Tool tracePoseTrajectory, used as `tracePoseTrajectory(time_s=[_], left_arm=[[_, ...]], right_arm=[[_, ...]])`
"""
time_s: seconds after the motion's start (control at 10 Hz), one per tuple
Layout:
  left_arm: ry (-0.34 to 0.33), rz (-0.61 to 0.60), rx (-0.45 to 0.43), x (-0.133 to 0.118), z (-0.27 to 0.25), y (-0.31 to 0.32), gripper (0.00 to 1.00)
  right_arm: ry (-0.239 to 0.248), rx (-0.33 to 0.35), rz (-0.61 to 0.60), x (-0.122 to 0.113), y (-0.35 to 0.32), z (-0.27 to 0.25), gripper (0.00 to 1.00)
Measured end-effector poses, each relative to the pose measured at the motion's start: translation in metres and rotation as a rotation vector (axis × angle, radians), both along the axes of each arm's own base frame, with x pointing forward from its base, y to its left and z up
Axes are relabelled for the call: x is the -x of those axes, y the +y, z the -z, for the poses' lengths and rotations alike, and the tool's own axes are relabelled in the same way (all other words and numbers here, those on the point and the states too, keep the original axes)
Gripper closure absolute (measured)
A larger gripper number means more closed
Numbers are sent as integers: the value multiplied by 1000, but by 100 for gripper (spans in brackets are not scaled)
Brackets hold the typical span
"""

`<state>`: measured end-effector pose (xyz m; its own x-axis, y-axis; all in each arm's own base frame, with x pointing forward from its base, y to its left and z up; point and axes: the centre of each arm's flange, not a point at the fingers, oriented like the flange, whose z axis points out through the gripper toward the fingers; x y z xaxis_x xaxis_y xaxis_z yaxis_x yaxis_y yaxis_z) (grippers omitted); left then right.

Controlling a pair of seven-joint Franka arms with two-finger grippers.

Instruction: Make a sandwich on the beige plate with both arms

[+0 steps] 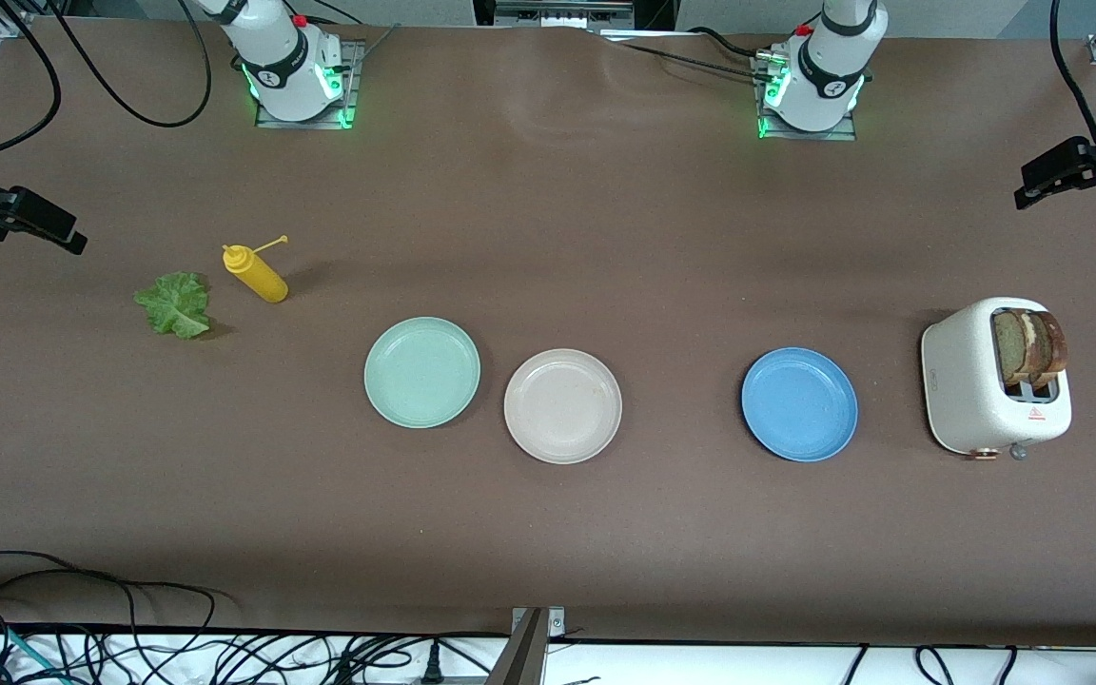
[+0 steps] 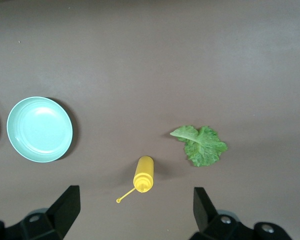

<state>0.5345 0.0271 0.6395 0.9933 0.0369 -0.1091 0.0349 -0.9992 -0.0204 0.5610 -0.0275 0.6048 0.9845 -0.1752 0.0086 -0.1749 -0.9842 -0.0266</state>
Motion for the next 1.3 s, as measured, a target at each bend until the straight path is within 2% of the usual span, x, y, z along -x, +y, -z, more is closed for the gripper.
tracePoseTrajectory(time_s=[0.6,0.9,1.3], left_arm=[[0,0,0,0,0,0,0],[1,0,0,0,0,0,0],[1,0,0,0,0,0,0]], right_arm=[[4,0,-1,0,0,1,0],[46,-2,0,5,0,4,0],[51,-2,0,5,0,5,0]])
